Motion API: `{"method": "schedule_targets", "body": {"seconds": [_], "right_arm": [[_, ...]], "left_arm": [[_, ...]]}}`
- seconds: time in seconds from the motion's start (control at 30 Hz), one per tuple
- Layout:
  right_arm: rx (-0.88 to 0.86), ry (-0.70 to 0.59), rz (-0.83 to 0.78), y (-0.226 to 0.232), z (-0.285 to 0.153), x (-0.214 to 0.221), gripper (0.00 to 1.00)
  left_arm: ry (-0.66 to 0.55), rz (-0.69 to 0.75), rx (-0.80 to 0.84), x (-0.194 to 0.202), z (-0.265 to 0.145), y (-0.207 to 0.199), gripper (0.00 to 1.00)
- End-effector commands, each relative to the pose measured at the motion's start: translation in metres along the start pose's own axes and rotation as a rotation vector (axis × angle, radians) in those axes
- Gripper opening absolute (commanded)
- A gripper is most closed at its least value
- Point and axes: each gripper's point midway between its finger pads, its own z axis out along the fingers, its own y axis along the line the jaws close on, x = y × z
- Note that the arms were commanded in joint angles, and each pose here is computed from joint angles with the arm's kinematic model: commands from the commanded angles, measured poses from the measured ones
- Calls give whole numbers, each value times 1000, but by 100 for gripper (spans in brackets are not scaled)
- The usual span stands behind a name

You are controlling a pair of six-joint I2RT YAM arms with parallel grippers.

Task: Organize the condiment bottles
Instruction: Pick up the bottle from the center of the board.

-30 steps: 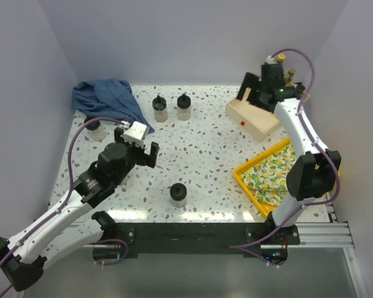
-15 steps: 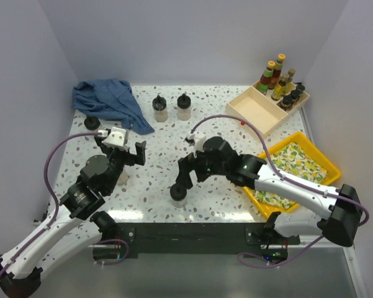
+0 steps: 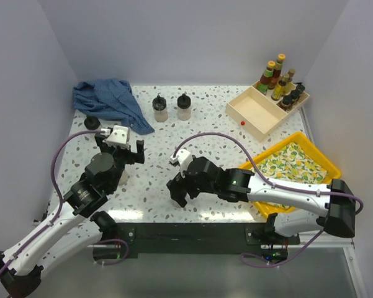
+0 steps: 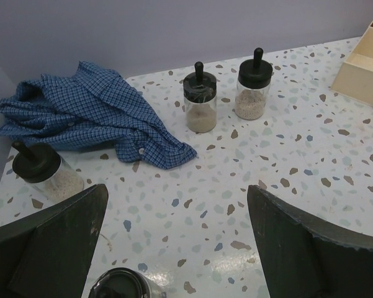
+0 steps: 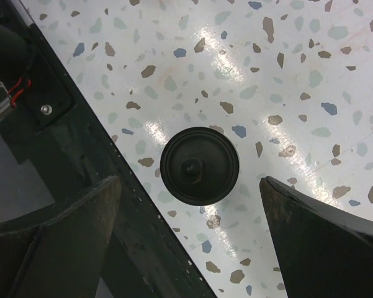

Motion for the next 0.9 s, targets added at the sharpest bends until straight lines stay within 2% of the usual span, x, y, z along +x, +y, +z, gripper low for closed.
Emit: {"method": "schedule_targets", "body": {"seconds": [0.0,0.2,0.4,0.77,0.83,0.87], "right_arm": [[54,-18,-44,-1,10,-11,98],[146,24,-84,-6,26,5,98],[147,-10,-50,-4,37,7,86],[209,54,-26,-10,51,27,78],[236,65,-30,-13,48,27,75],[255,85,-26,-16,46,31,66]], "left_arm": [[-28,-1,-21,-7,2,3,100],[-35,-7,-23,-8,1,4,100],[-22,1,-27,-5,3,3,100],[-27,-2,-15,-7,1,2,100],[-30,-4,-12,-8,1,2,100],[-30,-4,-13,-8,1,2,100]]}}
